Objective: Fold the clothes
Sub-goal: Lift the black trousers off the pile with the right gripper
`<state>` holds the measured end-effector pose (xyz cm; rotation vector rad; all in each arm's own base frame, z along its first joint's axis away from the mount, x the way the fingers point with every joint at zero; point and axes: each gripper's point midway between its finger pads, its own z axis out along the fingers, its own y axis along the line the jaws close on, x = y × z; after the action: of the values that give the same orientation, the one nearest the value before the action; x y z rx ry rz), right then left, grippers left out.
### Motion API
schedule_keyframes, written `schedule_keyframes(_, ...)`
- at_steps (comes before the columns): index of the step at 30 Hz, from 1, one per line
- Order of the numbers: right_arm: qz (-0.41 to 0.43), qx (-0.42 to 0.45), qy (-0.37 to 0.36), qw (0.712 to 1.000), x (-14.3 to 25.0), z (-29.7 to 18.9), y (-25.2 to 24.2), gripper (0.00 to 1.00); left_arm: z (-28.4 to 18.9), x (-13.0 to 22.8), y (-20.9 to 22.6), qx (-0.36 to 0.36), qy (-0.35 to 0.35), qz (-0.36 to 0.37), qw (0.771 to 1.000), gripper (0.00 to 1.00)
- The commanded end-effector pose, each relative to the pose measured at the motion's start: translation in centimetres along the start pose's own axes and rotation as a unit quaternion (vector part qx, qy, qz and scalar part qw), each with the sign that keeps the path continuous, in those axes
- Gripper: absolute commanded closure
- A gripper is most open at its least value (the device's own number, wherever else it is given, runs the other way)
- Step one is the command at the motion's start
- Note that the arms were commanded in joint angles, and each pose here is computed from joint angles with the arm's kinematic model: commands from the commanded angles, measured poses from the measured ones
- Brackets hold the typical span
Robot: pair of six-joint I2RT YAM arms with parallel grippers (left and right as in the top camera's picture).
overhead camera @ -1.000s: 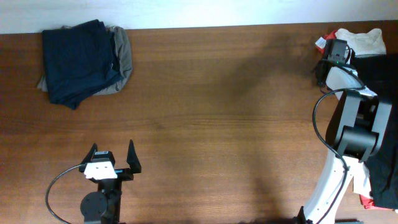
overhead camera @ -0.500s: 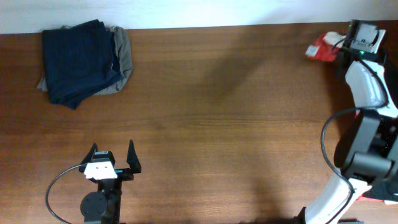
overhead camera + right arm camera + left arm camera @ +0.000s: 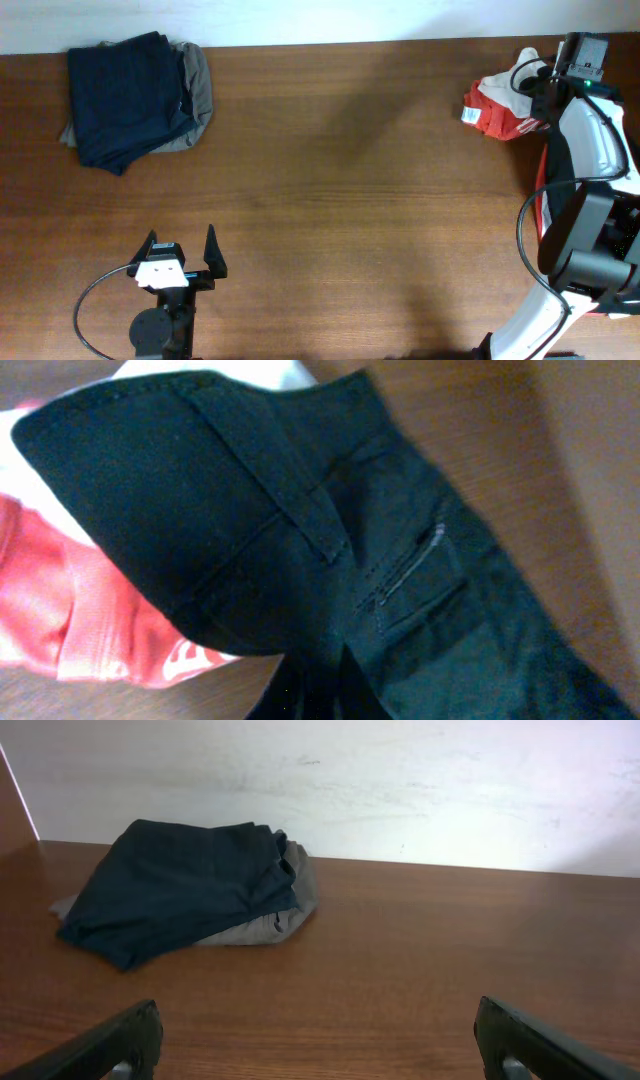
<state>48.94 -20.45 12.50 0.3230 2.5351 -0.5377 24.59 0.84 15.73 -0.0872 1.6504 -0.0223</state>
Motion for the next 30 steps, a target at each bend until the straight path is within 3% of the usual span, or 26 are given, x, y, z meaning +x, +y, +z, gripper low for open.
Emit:
schedule_keyframes(1, -0.006, -0.054, 0.025, 0.998, 1.6, 1.8, 3.0, 0.85, 0.0, 0.2, 0.0, -0.002, 0.0, 0.008, 1.0, 0.01)
schedule_keyframes(2, -0.006, -0.054, 0.024, 0.998, 1.5, 1.8, 3.0, 0.79, 0.0, 0.1, 0.0, -0.002, 0.0, 0.008, 1.0, 0.01)
schedule_keyframes(6, -0.007, -0.053, 0.021, 0.998, 1.4, 1.7, 2.9, 0.7, 0.0, 0.1, 0.0, -0.002, 0.0, 0.008, 1.0, 0.01)
schedule_keyframes(7, -0.007, -0.053, 0.021, 0.998, 1.4, 1.7, 2.9, 0.62, 0.0, 0.1, 0.0, -0.002, 0.0, 0.008, 1.0, 0.01)
schedule_keyframes(8, -0.011, -0.054, 0.02, 0.998, 1.4, 1.7, 2.9, 0.63, 0.0, 0.1, 0.1, -0.002, 0.0, 0.008, 1.0, 0.01)
schedule_keyframes(12, -0.023, -0.034, 0.018, 0.999, 1.2, 1.8, 2.2, 0.85, 0.0, 0.2, 0.0, -0.002, 0.0, 0.008, 1.0, 0.01)
schedule_keyframes(15, -0.021, -0.009, 0.015, 1.0, 0.8, 1.5, 1.2, 0.84, 0.0, 0.1, 0.0, -0.002, 0.0, 0.008, 1.0, 0.01)
schedule_keyframes(16, -0.02, -0.009, 0.012, 1.0, 0.6, 1.3, 1.1, 0.78, 0.0, 0.1, 0.0, -0.002, 0.0, 0.008, 1.0, 0.01)
schedule_keyframes(17, -0.019, -0.009, 0.008, 1.0, 0.3, 1.1, 1.1, 0.59, 0.0, 0.2, 0.0, -0.002, 0.0, 0.008, 1.0, 0.01)
schedule_keyframes(18, -0.018, -0.01, 0.006, 1.0, 0.2, 1.0, 1.0, 0.47, 0.0, 0.1, 0.1, -0.002, 0.0, 0.008, 1.0, 0.01)
schedule_keyframes(21, -0.017, -0.009, 0.0, 1.0, -0.3, 0.7, 0.9, 0.29, 0.0, 0.2, 0.0, -0.002, 0.0, 0.008, 1.0, 0.01)
schedule_keyframes(23, -0.016, -0.013, -0.002, 1.0, -0.4, 0.6, 1.0, 0.28, 0.0, 0.2, 0.0, -0.002, 0.0, 0.008, 1.0, 0.01)
schedule_keyframes(24, -0.016, -0.016, -0.002, 1.0, -0.4, 0.6, 1.1, 0.29, 0.0, 0.2, 0.0, -0.002, 0.0, 0.008, 1.0, 0.01)
schedule_keyframes(26, -0.016, -0.032, -0.005, 0.999, -0.5, 0.6, 1.7, 0.48, 0.0, 0.1, 0.0, -0.002, 0.0, 0.008, 1.0, 0.01)
schedule_keyframes(30, -0.003, -0.039, -0.011, 0.999, -0.9, 0.5, 1.9, 0.73, 0.0, 0.2, 0.0, -0.002, 0.0, 0.008, 1.0, 0.01)
